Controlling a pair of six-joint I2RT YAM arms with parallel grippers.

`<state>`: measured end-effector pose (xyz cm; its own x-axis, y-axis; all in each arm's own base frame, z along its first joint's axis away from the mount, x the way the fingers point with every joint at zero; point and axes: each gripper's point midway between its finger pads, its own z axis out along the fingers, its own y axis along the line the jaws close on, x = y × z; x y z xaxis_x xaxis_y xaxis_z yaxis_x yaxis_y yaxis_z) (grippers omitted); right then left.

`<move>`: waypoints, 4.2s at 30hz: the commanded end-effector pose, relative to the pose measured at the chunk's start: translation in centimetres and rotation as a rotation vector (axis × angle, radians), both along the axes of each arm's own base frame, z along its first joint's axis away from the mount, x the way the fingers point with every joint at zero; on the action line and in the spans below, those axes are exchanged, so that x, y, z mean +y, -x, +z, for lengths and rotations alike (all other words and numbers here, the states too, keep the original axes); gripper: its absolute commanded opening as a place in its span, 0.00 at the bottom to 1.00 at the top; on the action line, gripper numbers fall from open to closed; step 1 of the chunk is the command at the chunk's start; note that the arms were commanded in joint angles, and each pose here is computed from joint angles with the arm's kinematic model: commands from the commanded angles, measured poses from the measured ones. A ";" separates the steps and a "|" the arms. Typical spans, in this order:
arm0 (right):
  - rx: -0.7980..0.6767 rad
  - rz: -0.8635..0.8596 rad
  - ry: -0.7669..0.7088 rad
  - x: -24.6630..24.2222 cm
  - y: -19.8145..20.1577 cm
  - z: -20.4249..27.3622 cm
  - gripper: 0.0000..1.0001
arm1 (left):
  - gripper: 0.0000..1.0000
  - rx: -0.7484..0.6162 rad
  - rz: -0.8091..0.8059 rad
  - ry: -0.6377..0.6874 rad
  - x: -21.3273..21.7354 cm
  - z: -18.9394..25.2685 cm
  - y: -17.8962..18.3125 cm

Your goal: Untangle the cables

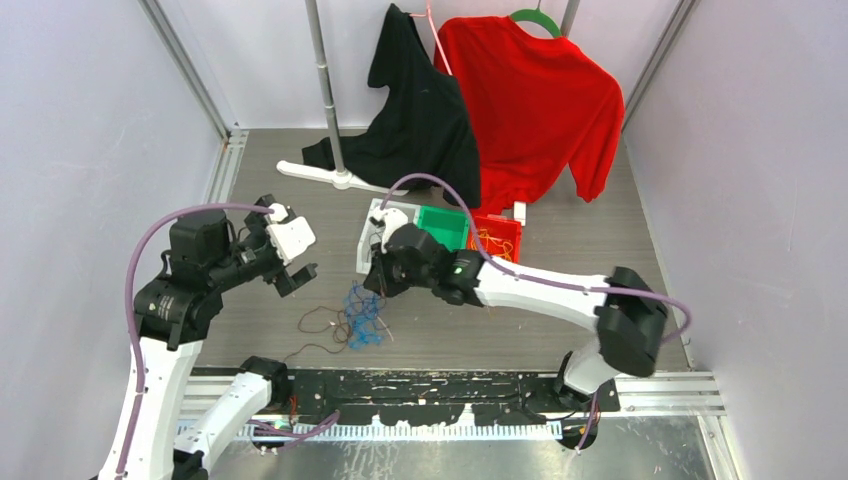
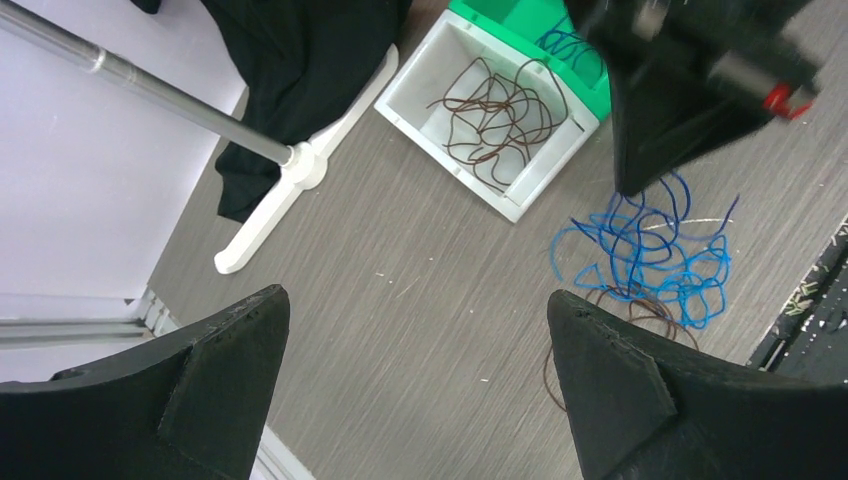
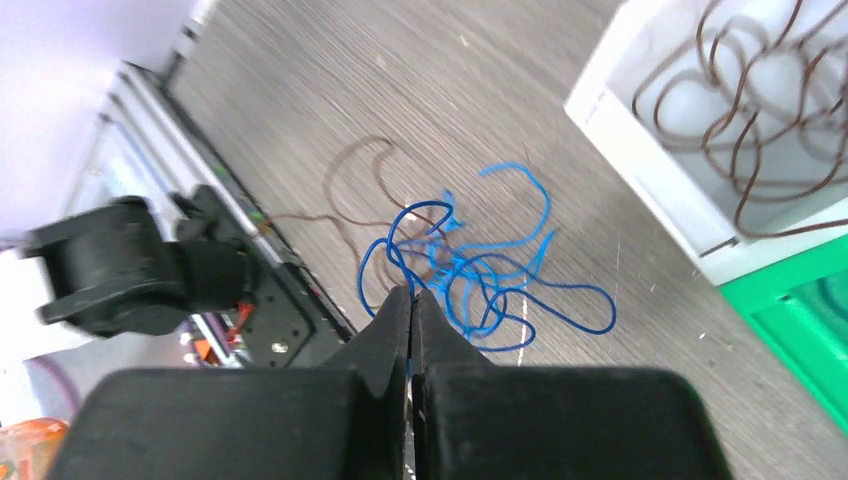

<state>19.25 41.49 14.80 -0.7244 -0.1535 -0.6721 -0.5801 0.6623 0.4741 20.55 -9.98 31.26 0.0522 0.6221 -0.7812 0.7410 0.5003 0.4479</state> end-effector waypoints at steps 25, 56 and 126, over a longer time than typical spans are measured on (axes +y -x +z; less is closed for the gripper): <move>-0.447 -0.325 -0.013 -13.3 -11.8 15.5 0.01 | 1.00 0.068 -0.162 -0.039 -0.9 -2.4 3.8; -0.422 -0.463 -0.031 -15.9 -16.5 10.8 0.65 | 0.84 0.391 -0.416 -0.474 1.7 -19.3 0.1; -0.206 0.122 -0.818 2.1 0.0 13.4 0.76 | 0.00 -0.276 -0.435 -0.104 -3.7 7.9 4.7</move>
